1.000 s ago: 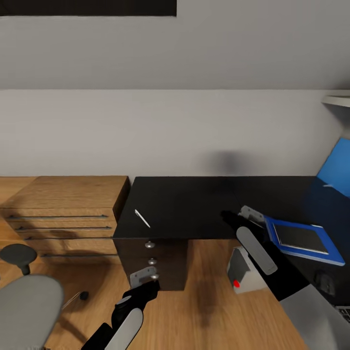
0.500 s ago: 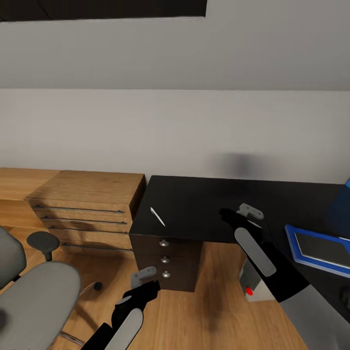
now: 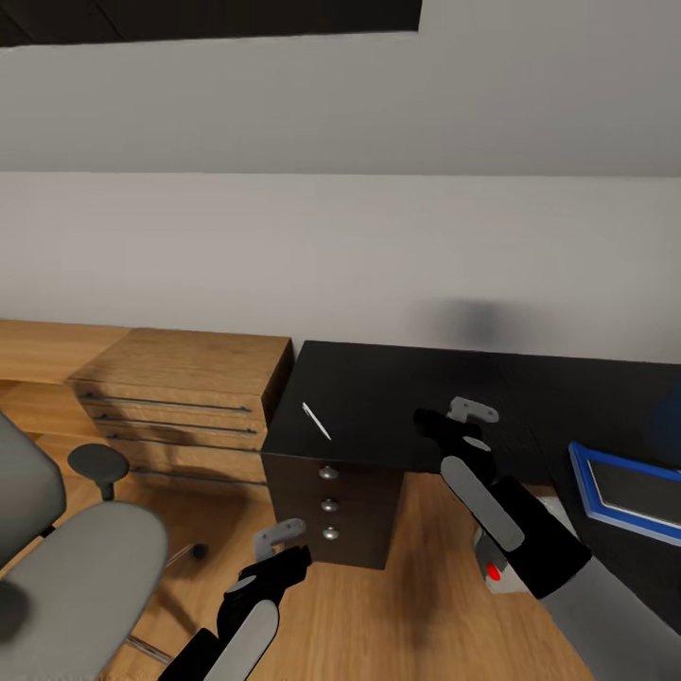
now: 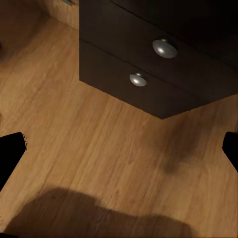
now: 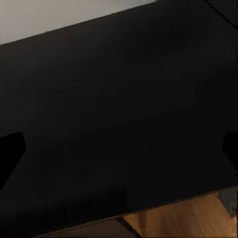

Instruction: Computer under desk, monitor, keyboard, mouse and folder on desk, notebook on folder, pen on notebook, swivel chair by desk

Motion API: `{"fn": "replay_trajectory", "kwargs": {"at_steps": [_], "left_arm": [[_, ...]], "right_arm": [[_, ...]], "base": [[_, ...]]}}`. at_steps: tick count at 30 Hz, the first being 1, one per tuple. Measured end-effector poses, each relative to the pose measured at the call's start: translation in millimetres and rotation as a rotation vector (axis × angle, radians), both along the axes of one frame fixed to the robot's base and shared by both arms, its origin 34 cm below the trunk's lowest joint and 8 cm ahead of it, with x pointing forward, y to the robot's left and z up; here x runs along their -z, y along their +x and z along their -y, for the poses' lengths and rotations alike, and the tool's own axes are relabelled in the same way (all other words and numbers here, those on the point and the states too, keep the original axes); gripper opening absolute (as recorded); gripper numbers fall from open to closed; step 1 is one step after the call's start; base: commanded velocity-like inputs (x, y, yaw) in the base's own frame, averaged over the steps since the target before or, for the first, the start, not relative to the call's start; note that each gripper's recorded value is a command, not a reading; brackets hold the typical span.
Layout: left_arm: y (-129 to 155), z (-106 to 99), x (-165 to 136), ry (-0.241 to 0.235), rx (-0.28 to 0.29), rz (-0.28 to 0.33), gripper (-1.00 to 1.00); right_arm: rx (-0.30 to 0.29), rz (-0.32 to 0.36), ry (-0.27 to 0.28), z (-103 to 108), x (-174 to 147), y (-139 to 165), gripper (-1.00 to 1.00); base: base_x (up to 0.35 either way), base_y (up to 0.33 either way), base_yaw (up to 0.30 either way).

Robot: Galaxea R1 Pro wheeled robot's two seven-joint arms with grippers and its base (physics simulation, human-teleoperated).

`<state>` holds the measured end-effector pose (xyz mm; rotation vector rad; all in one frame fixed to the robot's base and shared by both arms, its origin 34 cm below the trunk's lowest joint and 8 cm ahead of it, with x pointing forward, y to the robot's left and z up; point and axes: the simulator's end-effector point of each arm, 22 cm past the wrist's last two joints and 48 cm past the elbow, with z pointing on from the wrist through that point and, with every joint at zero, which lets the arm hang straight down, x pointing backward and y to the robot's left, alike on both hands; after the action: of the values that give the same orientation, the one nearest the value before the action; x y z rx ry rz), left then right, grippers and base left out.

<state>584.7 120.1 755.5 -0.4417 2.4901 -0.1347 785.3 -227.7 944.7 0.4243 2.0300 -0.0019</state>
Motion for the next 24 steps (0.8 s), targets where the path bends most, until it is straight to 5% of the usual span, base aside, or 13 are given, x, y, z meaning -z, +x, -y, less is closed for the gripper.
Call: {"fn": "replay_trajectory", "kwargs": {"at_steps": [21,24], "left_arm": [[-0.7,0.8,2.1,0.0,0.003,-0.004,1.0],[-0.6,1.0,2.0,0.0,0.003,-0.003,1.0]], "right_arm": [[-0.234,-0.013,-0.05,-52.9,34.5,-1.8,1.0],[-0.276,0.001,-0.114,-55.6,38.3,-0.5,1.0]], "base": [[0.0,0.0,0.257],[0.0,0.0,0.018]]}}
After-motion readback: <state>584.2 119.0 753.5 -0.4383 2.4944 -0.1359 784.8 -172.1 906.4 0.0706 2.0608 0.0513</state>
